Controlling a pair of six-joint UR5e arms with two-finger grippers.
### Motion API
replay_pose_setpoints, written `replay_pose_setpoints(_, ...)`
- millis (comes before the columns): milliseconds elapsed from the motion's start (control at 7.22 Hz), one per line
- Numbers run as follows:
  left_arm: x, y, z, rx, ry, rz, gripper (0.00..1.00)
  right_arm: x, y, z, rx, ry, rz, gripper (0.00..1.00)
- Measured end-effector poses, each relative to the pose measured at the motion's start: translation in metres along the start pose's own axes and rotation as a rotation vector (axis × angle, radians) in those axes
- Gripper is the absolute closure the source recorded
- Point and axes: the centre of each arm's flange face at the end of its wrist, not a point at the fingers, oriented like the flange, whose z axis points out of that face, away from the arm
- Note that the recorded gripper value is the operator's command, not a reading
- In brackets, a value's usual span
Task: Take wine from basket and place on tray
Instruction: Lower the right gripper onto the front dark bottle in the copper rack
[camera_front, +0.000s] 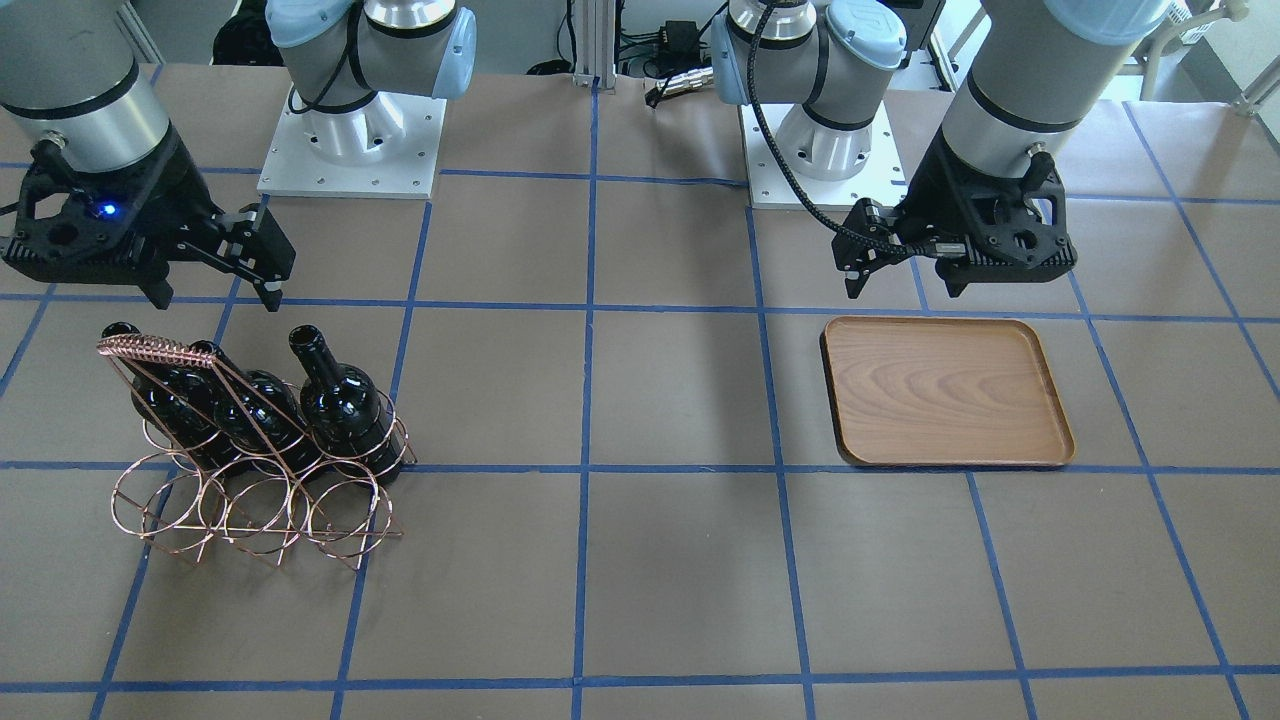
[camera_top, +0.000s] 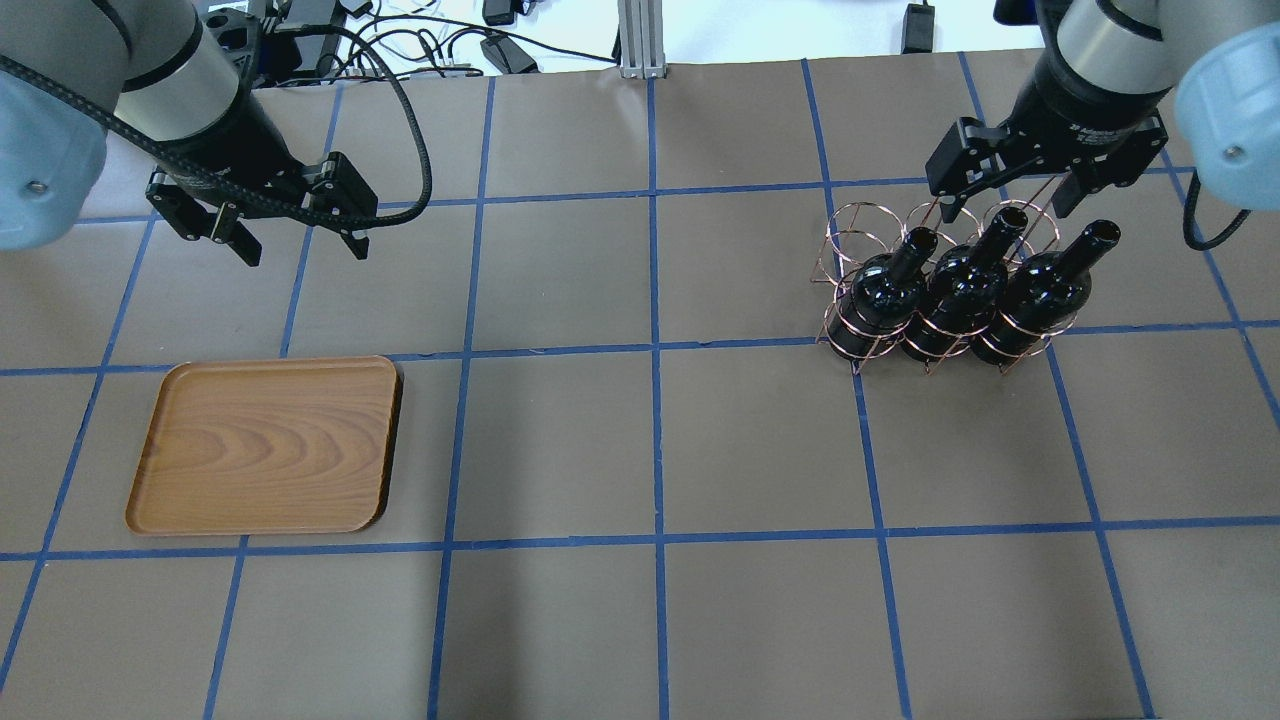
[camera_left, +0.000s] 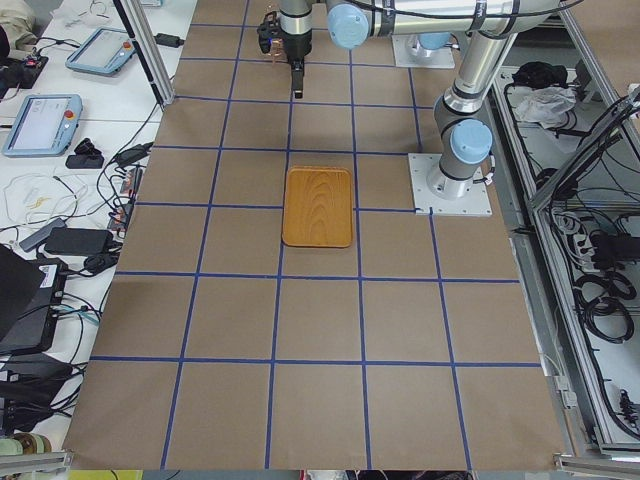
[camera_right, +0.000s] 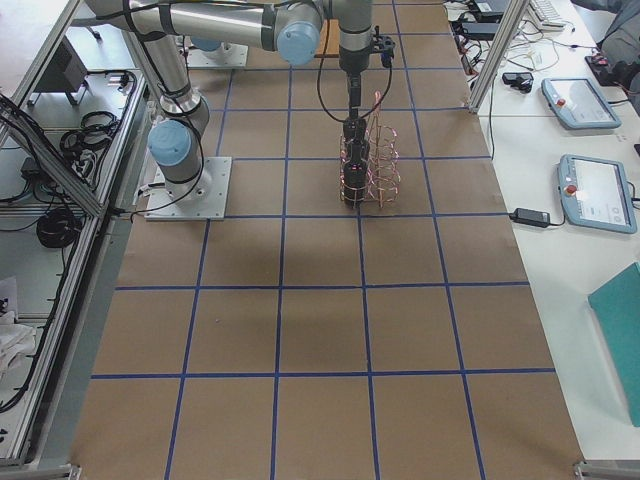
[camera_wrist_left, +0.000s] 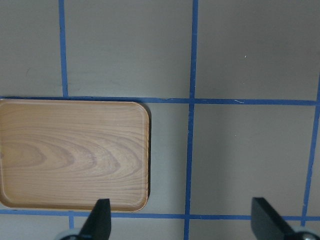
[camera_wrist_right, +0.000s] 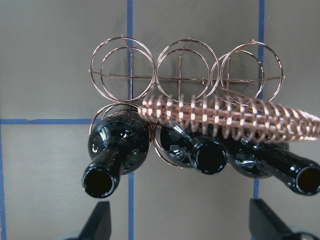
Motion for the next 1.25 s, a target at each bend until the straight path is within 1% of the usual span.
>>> replay_pose_setpoints(138, 0.0, 0.0, 0.0, 0.002, 0.0, 0.0, 0.0, 0.008, -0.005, 0.013, -0.004, 0.0, -0.017, 0.03)
replay_pose_setpoints(415, 0.0, -0.001, 0.0, 0.003, 0.0, 0.0, 0.0, 0.017, -0.009, 0.031, -0.014, -0.005, -0.022, 0.13)
replay_pose_setpoints(831, -0.001, -0.001, -0.001, 0.006, -0.001, -0.001, 0.0, 0.023, -0.012, 0.05, -0.046, -0.004, -0.016, 0.51)
replay_pose_setpoints(969, -0.001, 0.0, -0.003, 0.01, -0.002, -0.002, 0.0, 0.023, -0.012, 0.053, -0.05, -0.007, -0.015, 0.57)
replay_pose_setpoints(1108, -0.003, 0.0, -0.006, 0.013, -0.003, -0.006, 0.0, 0.023, -0.013, 0.054, -0.048, -0.011, -0.014, 0.67)
replay_pose_setpoints(1246, -0.007, 0.0, -0.008, 0.017, -0.002, -0.014, 0.0, 0.023, -0.015, 0.054, -0.041, -0.014, -0.013, 0.66)
